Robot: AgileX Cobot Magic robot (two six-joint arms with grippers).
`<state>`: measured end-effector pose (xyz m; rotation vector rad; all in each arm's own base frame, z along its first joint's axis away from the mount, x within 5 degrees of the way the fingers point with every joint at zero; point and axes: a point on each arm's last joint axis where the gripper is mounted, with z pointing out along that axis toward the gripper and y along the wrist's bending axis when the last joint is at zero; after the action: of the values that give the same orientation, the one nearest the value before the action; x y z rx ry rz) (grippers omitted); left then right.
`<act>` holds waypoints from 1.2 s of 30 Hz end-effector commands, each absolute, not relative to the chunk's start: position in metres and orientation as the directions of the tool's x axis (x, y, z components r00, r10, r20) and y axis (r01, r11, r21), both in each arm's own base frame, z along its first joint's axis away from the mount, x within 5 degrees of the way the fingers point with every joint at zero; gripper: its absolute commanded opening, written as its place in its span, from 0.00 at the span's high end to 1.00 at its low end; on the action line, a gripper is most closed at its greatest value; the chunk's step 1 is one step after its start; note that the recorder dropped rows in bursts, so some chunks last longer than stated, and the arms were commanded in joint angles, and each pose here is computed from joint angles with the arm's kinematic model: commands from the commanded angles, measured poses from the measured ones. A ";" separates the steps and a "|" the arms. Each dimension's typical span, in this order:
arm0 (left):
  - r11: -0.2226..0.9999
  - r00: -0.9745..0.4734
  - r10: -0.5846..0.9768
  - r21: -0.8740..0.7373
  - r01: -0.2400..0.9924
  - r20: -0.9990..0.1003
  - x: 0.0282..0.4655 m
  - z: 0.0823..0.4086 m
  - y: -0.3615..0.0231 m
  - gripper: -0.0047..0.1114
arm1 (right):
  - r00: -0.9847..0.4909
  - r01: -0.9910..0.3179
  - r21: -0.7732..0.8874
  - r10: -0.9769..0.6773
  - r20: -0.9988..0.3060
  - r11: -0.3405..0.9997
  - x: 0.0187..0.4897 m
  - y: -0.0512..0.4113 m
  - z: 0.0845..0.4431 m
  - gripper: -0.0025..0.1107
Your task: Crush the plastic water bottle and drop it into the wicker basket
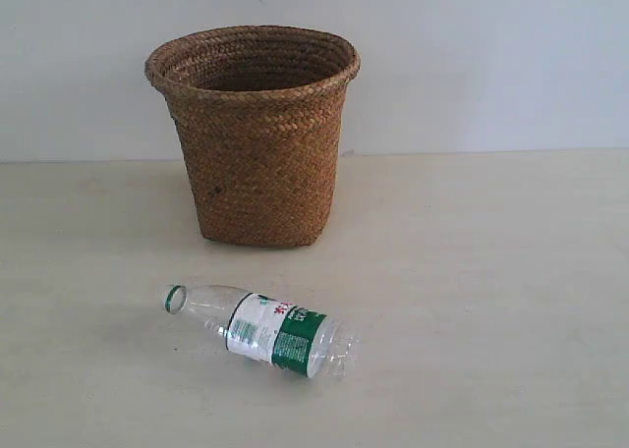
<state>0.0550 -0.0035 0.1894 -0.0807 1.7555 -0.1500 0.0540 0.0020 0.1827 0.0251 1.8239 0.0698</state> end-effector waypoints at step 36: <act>0.841 0.135 -0.542 -0.532 0.104 -0.830 0.055 0.221 0.000 0.93 | -0.245 -0.018 0.055 0.049 -0.968 0.998 0.054 0.002 0.183 0.98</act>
<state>0.0561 -0.0022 0.2158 -0.3083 1.4452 -0.4093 0.0539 0.0020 0.1825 0.0251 1.8255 0.0698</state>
